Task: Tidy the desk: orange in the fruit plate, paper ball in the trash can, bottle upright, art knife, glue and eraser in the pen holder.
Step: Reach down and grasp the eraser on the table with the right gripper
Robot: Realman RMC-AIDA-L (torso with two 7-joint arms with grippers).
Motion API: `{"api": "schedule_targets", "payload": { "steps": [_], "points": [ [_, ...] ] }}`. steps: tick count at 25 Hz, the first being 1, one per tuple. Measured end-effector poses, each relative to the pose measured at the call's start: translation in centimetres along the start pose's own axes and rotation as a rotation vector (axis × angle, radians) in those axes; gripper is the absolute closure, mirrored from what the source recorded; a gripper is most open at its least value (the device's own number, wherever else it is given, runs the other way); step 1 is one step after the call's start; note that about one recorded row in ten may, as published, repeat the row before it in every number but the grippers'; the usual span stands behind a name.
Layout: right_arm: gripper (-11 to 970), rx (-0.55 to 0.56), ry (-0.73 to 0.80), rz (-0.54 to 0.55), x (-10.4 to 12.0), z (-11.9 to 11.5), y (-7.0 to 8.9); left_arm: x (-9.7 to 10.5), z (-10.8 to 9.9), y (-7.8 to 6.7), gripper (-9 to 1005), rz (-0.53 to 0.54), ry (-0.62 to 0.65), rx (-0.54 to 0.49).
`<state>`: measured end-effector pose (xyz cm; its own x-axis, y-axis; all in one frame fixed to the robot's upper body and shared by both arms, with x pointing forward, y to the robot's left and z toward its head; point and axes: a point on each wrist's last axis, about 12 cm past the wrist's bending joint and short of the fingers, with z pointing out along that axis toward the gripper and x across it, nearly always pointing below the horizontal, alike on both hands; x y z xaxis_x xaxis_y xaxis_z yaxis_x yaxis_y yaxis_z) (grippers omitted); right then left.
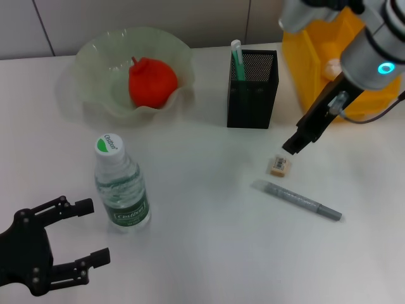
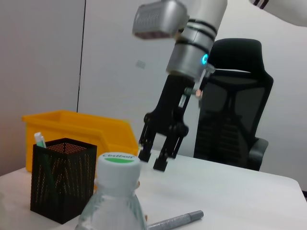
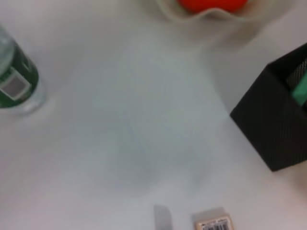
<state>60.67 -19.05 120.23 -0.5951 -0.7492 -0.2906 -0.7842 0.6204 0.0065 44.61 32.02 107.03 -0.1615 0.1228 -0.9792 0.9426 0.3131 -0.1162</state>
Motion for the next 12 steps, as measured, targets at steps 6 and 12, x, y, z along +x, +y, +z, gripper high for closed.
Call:
{"api": "schedule_targets", "payload": {
  "steps": [6, 12],
  "points": [
    [413, 0.006, 0.021, 0.005, -0.3, 2.4, -0.1, -0.1, 0.1, 0.1, 154, 0.003, -0.001, 0.005],
    [411, -0.005, 0.062, 0.004, -0.9, 4.3, 0.0, -0.1, 0.3, 0.1, 153, -0.004, -0.003, 0.007]
  ]
}}
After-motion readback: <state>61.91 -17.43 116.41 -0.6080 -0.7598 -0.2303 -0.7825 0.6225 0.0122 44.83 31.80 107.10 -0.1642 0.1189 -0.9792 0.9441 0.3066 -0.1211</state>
